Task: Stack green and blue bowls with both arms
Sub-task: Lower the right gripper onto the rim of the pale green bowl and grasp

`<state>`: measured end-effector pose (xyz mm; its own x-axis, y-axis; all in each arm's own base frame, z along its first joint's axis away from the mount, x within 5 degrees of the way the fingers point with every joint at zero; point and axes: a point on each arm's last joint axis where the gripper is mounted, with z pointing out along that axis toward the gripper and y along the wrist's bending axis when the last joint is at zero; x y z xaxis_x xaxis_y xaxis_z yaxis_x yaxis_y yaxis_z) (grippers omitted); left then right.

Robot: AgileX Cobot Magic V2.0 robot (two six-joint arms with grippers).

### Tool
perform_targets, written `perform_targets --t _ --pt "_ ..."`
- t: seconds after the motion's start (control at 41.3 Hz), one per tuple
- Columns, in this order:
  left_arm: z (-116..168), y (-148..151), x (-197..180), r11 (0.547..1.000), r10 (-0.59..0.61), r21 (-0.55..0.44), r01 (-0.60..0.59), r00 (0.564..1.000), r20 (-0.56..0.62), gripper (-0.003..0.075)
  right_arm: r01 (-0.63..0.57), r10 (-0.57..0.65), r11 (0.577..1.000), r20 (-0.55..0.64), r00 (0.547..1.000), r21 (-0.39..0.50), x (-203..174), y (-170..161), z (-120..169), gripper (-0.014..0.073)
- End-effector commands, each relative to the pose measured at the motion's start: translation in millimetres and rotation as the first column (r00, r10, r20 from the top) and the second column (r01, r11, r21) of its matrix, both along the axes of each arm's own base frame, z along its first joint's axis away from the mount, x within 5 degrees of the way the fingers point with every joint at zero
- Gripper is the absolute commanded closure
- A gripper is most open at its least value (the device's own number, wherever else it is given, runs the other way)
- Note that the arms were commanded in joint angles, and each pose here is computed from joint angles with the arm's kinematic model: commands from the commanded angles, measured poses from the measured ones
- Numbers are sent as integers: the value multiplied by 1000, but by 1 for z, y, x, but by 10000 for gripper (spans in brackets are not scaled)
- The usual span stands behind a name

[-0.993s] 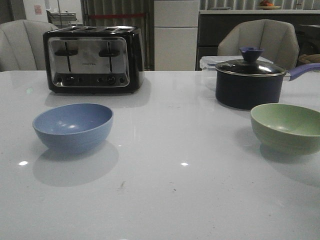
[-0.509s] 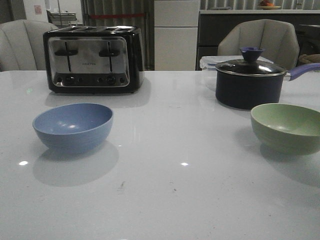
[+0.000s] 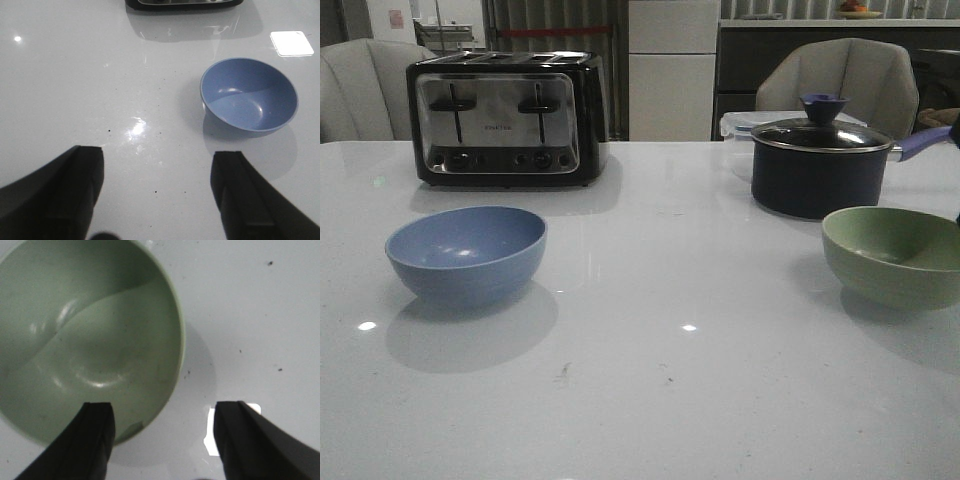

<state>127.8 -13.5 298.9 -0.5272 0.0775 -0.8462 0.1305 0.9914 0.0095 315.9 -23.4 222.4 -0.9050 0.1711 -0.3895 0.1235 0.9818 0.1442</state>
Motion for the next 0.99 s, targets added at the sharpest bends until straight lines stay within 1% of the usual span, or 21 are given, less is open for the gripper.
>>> perform_targets --t 0.0,0.145,0.339,0.412,0.509,0.581,0.751,0.896,0.969 --pt "15 0 5 1000 13 -26 -10 995 98 215 5 -5 1000 72 997 -1 21 -4 10 62" --pt "15 0 5 1000 13 -26 -10 995 98 215 0 0 1000 56 998 -7 42 -7 -2 62" --pt "15 0 5 1000 13 -26 -10 995 98 215 -19 20 999 46 999 -38 56 -10 -6 73" --pt "15 0 5 1000 13 -26 -10 995 98 215 -24 25 999 39 999 -43 59 -11 -7 118" --pt "15 0 5 1000 13 -26 -10 995 98 215 -30 31 998 25 999 -47 60 -11 -8 235" --pt "15 0 5 1000 13 -26 -10 995 98 215 -31 32 998 20 999 -47 59 -11 -9 305" --pt "15 0 5 1000 13 -26 -10 995 98 215 -32 33 998 16 999 -47 59 -11 -9 435" --pt "15 0 5 1000 13 -26 -10 995 98 215 -51 52 997 17 998 -52 56 -9 -3 530" --pt "15 0 5 1000 13 -26 -10 995 98 215 -76 78 995 37 996 -59 54 -4 6 545"
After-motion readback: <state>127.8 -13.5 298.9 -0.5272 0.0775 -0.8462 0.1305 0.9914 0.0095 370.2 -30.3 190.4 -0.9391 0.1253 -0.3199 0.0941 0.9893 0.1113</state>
